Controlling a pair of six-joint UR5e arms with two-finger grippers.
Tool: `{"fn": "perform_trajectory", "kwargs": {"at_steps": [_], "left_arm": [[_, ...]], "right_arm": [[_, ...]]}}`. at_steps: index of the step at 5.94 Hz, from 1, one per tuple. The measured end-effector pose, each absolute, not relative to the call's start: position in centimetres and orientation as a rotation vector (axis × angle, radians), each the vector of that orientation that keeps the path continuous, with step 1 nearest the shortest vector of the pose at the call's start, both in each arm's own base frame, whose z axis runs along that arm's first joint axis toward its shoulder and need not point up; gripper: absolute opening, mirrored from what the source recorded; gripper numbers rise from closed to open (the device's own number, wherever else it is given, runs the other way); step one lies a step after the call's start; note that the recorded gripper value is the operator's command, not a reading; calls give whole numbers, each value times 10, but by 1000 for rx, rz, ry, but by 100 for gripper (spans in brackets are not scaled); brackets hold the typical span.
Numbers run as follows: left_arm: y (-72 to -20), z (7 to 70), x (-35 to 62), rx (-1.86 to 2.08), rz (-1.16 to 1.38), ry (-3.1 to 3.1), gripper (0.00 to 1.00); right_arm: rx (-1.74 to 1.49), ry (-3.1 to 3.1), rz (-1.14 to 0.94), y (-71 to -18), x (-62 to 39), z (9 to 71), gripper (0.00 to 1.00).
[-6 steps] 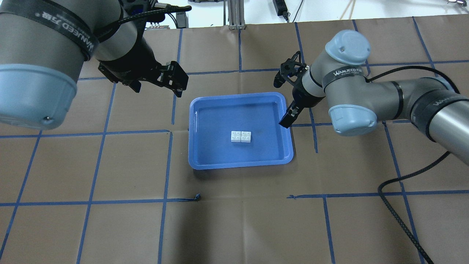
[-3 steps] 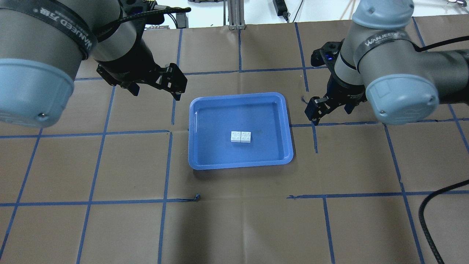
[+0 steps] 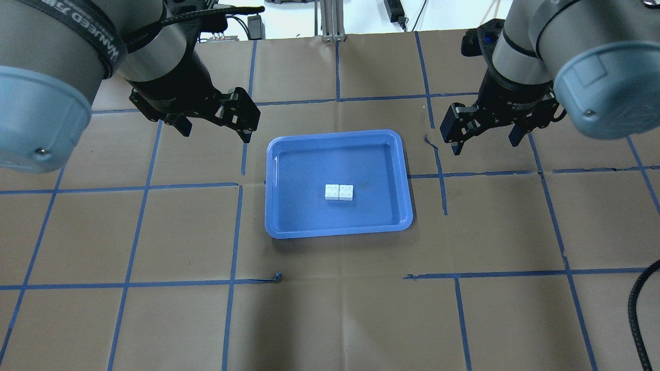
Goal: Assemble white blocks and place on blue tray
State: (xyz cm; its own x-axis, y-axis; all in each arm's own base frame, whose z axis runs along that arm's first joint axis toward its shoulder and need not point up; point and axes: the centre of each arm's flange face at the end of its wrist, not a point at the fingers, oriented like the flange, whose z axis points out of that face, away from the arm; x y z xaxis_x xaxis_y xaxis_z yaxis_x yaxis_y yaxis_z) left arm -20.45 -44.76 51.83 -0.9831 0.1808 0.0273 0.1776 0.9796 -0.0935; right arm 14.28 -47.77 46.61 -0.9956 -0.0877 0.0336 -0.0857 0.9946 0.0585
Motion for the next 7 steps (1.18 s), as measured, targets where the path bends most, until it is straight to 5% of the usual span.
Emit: {"fn": "perform_trajectory", "kwargs": {"at_steps": [7], "left_arm": [[-448, 517, -205, -286, 146, -3088, 99]], "right_arm": [[130, -3096, -94, -480, 143, 469, 100]]}}
